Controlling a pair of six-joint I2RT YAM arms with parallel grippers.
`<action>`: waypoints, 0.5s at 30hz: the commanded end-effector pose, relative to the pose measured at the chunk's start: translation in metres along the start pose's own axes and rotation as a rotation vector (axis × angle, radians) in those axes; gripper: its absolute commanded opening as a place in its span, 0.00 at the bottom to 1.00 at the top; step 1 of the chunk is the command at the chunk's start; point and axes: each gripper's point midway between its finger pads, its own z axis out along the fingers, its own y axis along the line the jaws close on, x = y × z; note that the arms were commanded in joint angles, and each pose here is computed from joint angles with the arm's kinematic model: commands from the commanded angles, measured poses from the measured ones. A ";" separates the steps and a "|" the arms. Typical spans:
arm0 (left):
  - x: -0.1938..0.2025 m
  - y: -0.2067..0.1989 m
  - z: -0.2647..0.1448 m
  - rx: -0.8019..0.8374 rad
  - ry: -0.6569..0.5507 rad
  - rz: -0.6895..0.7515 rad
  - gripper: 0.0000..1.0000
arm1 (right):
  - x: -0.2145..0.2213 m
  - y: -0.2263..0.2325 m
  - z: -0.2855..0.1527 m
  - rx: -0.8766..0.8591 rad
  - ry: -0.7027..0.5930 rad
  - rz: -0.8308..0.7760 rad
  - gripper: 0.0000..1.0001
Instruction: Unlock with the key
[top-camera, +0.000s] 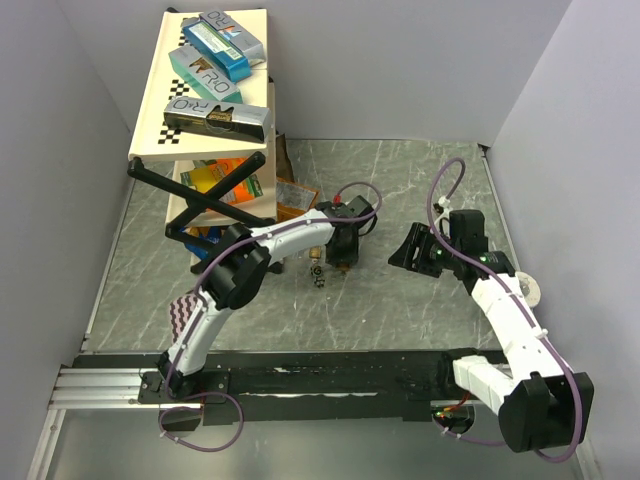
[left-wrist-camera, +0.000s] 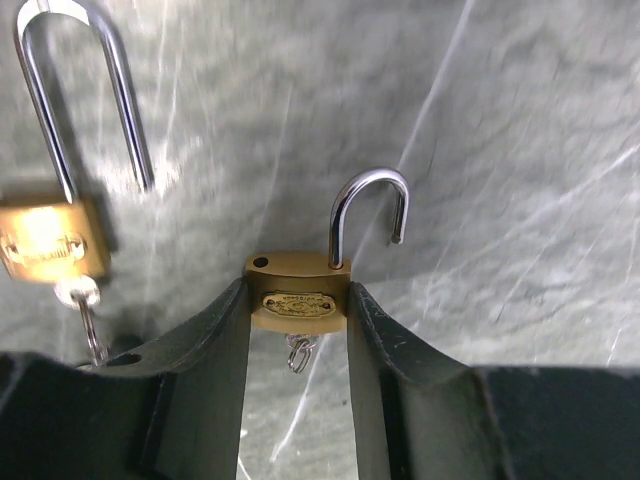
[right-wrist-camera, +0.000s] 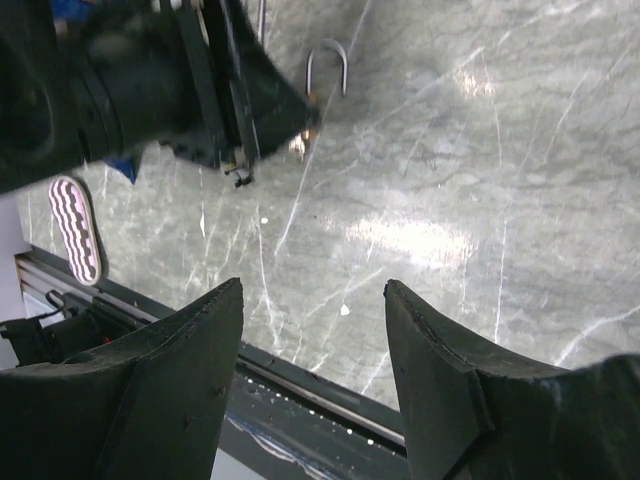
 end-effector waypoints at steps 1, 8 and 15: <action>0.000 0.020 0.025 -0.082 0.027 0.042 0.01 | -0.009 0.007 -0.014 0.000 -0.038 -0.007 0.66; -0.006 0.031 0.027 -0.106 0.012 0.053 0.06 | -0.009 0.007 -0.017 0.002 -0.045 -0.010 0.66; -0.014 0.027 0.029 -0.104 -0.009 0.077 0.17 | -0.012 0.011 -0.021 -0.007 -0.060 -0.011 0.66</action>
